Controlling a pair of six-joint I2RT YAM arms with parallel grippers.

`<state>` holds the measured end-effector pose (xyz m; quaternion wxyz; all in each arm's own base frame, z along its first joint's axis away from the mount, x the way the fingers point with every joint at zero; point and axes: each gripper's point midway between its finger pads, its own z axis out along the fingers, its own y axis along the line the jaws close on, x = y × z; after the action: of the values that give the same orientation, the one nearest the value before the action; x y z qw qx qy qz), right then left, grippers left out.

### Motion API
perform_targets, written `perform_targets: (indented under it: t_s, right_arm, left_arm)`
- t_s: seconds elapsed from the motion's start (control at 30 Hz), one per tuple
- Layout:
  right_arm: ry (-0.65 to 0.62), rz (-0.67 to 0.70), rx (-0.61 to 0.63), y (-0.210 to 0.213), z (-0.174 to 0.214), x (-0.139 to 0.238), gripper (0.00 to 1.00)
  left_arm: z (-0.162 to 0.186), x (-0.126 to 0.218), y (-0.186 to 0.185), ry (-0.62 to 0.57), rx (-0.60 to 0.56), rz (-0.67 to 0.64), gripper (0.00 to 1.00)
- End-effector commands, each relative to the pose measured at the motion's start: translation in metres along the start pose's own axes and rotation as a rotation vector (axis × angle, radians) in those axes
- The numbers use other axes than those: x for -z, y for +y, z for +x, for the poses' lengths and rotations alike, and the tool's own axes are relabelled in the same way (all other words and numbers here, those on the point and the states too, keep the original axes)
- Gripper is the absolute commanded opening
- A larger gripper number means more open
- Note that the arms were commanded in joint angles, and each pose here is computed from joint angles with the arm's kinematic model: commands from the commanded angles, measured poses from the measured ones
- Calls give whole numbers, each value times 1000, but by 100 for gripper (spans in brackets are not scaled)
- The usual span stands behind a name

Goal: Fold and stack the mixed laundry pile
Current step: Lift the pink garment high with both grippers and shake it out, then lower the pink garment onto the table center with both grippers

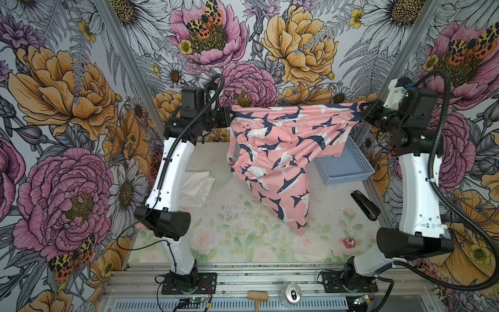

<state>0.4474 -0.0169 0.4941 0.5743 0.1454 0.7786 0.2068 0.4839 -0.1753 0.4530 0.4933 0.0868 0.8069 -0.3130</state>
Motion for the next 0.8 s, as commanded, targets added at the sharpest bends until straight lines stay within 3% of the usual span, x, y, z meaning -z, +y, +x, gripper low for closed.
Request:
perform_targets:
  t_s: [0.0,0.23,0.4,0.57,0.77]
  right_arm:
    - [-257,-29,71,23,-74,33,0]
    - [-386,-120,82,43,-122,48,0]
    - [-285,-144,84,46,-89,64,0]
    - [-139,-102,37,20,1,83,0]
    - [131,-5,-204,-52,188,92,0]
  left_arm:
    - [-52,9,-8,-163,-19,89,0]
    - [-115,30,-11,-381,-33,201,0]
    - [-103,41,-16,-330,-49,250,0]
    - [-12,23,-16,-103,-38,280,0]
    - [163,10,16,139,68,229,0]
